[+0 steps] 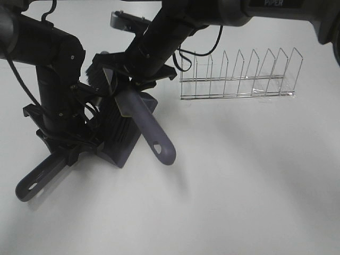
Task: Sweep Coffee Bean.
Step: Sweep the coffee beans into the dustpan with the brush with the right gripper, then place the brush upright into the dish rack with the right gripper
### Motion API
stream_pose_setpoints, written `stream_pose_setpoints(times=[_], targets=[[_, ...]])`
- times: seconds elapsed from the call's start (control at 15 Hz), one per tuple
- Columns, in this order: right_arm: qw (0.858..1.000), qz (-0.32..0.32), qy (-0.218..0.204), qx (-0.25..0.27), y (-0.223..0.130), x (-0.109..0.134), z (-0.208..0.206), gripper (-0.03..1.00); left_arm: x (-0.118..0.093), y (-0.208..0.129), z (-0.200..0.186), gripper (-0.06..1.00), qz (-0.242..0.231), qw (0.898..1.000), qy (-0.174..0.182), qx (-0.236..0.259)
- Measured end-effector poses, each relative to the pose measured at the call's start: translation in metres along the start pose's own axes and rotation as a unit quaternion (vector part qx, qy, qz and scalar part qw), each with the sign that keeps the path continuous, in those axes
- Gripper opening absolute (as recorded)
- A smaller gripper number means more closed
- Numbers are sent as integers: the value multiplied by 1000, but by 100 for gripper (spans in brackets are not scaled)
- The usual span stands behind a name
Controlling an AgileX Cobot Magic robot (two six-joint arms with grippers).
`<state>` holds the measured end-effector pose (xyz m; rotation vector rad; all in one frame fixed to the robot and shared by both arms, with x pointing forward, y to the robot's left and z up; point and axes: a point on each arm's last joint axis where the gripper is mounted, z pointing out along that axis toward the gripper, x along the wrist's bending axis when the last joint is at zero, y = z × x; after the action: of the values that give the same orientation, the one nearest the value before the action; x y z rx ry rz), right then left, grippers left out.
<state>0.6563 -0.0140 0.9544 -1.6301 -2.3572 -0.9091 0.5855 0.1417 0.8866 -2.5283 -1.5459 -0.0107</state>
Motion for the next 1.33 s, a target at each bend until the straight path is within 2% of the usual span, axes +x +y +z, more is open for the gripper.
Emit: stream_pose_setpoints(times=[0.27,0.47,0.6,0.93,1.2,1.33], targets=[[999,-37,-22,-15,11,2,-43,31,-1,1,0,33,-3,1000,-4,-3],[993,-94,-76,-7,11,7,-89,31,6,-1,-10,33,-22,999,-19,-16],[989,-105,-99,-2,10,11,-110,31,10,-2,-13,33,-34,999,-22,-19],[973,-111,-197,36,-3,13,-170,31,9,-4,-14,33,-90,995,-38,-8],[966,-124,-229,7,-6,18,-200,31,8,-4,-14,33,-125,991,-41,-6],[965,-120,-232,11,-21,19,-213,31,7,-5,-14,33,-140,989,-45,1]])
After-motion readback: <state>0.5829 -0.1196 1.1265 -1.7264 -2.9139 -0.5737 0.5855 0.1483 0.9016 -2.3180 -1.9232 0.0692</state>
